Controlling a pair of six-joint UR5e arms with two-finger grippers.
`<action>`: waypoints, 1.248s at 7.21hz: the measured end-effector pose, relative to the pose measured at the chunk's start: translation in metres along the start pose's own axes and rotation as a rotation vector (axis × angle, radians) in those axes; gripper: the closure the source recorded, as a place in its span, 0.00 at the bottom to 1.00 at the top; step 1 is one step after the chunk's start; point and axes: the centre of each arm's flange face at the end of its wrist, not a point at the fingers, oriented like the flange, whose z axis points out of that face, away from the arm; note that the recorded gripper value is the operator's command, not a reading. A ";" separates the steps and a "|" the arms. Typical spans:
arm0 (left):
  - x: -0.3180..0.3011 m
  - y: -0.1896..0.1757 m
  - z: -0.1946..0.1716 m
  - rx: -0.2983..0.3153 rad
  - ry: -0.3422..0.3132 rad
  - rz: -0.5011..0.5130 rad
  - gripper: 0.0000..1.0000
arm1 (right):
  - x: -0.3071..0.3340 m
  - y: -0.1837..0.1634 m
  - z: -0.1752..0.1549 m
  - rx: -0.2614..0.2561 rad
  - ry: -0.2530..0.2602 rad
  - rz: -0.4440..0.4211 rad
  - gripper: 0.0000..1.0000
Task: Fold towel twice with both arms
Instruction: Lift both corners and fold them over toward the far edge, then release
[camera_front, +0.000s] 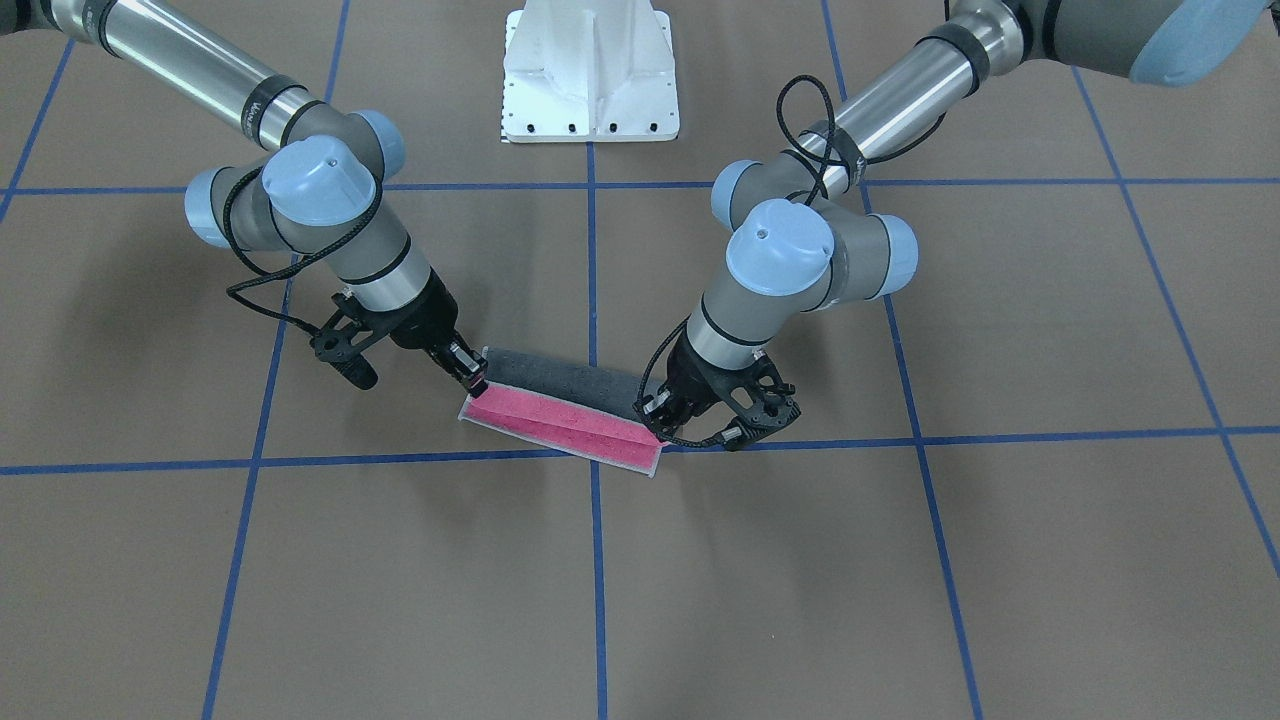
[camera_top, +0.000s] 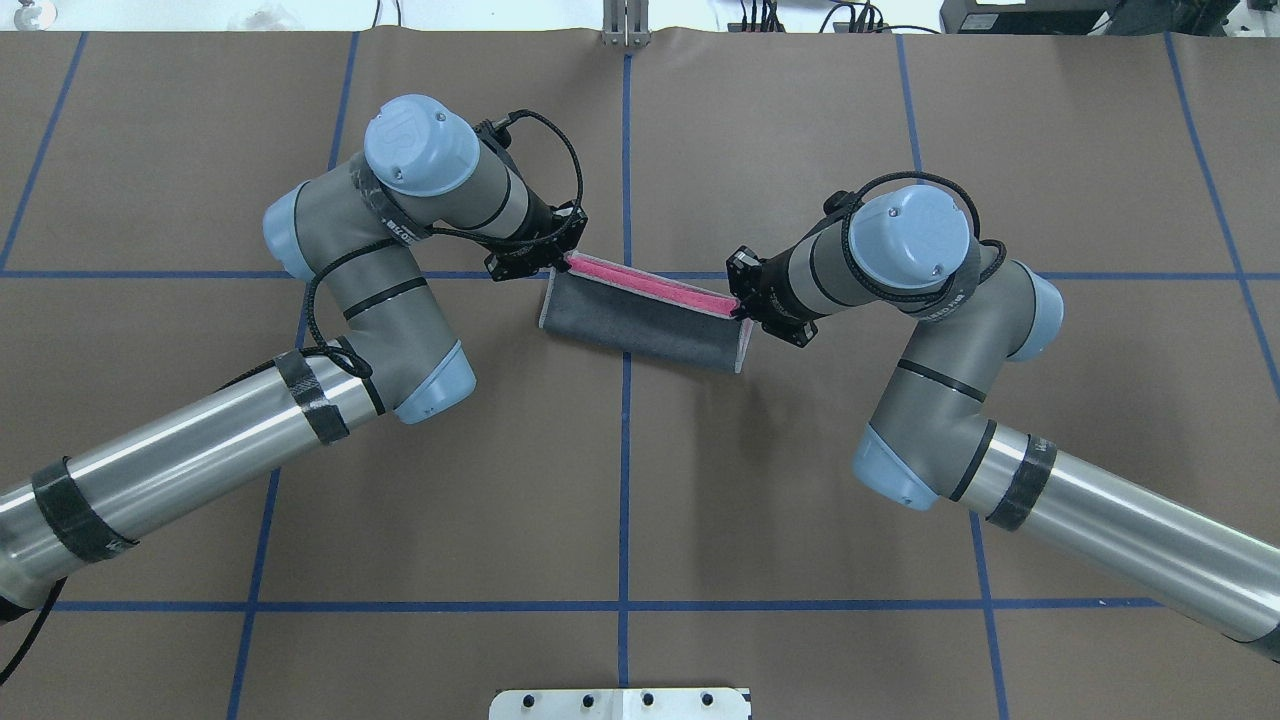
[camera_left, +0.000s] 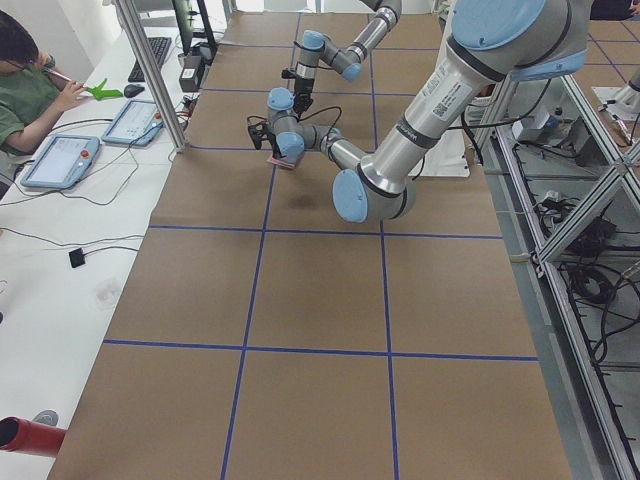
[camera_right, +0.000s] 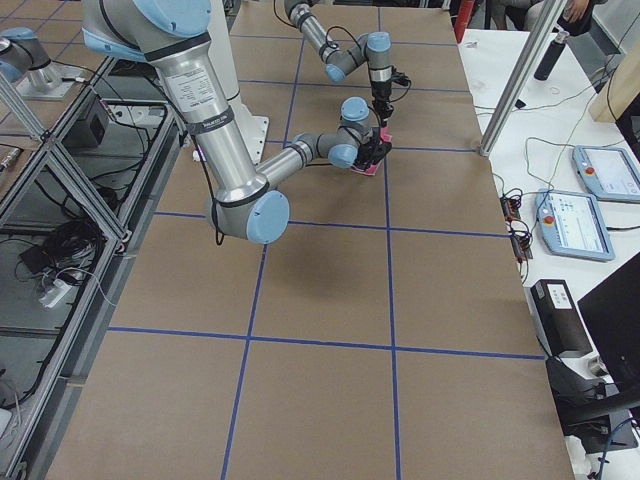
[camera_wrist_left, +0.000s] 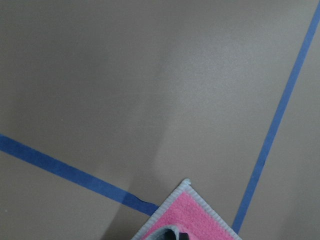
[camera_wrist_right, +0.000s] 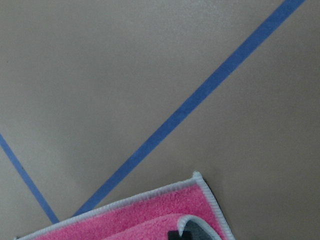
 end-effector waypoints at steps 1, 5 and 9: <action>0.000 0.000 0.001 0.000 -0.001 0.000 1.00 | 0.001 -0.001 0.001 0.001 0.002 0.001 1.00; 0.008 0.003 -0.002 -0.001 0.010 0.004 0.60 | -0.009 0.005 -0.002 -0.006 -0.011 -0.004 0.23; 0.007 0.002 0.000 0.000 0.006 0.001 0.20 | -0.013 0.002 -0.005 -0.005 -0.016 0.000 0.01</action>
